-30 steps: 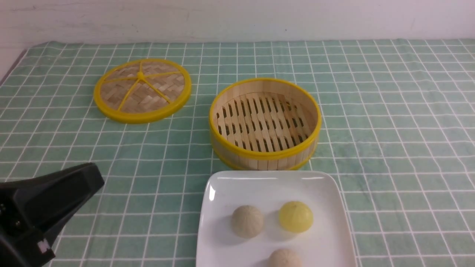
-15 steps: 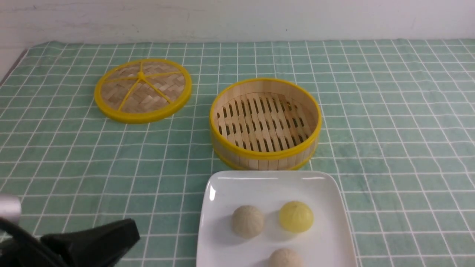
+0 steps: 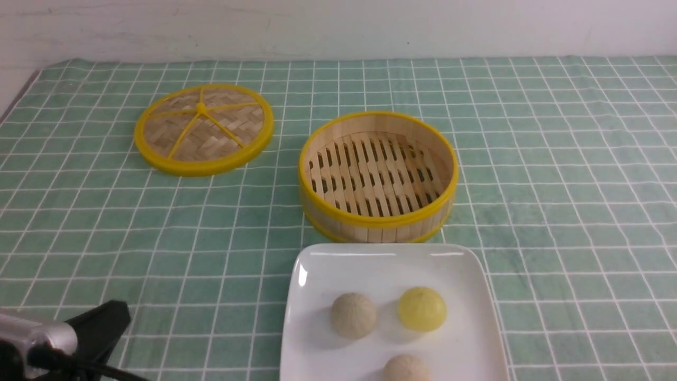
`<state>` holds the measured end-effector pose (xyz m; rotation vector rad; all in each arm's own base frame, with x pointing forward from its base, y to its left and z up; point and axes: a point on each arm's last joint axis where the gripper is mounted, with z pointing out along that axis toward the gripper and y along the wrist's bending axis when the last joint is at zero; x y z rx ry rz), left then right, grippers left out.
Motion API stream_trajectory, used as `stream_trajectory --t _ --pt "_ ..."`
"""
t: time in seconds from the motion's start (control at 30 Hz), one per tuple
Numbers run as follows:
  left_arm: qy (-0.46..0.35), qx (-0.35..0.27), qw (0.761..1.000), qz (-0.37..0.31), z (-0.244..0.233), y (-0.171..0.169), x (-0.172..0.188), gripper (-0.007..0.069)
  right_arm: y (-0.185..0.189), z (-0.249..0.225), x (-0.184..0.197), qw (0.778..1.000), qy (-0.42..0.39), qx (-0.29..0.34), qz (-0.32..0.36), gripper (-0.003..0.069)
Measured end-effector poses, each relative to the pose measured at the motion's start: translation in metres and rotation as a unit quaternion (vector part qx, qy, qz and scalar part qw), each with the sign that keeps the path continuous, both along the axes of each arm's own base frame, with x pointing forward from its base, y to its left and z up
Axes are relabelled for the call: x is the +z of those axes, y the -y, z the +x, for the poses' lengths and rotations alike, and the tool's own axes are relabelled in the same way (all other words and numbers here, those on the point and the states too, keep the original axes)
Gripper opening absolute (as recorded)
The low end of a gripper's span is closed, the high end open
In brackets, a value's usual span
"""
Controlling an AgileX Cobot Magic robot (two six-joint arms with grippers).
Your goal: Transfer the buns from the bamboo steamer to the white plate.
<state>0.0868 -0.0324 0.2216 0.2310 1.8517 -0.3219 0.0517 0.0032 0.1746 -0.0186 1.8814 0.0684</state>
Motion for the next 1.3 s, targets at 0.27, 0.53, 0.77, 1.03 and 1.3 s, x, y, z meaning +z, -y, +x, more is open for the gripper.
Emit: stream_trajectory --t 0.27,0.53,0.77,1.03,1.3 --pt "-0.030 0.074 0.996 0.037 -0.008 -0.017 -0.009 0.0043 0.000 0.000 0.000 1.000 0.000 0.000 0.000 0.0153" --pt "-0.021 0.144 0.989 0.021 -0.021 -0.030 -0.038 0.0044 0.000 0.000 0.000 1.000 0.000 0.000 0.001 0.0168" --pt "0.008 0.219 0.976 0.007 -0.032 -0.039 -0.047 0.0044 0.000 0.000 0.000 1.000 0.000 0.000 0.000 0.0178" --pt "-0.003 0.244 0.970 0.008 -0.035 -0.042 -0.049 0.0048 0.000 0.000 0.000 1.000 0.000 0.000 0.000 0.0189" --pt "-0.003 0.244 0.970 0.008 -0.035 -0.042 -0.049 0.0051 0.000 0.000 0.000 1.000 0.000 0.000 0.000 0.0199"
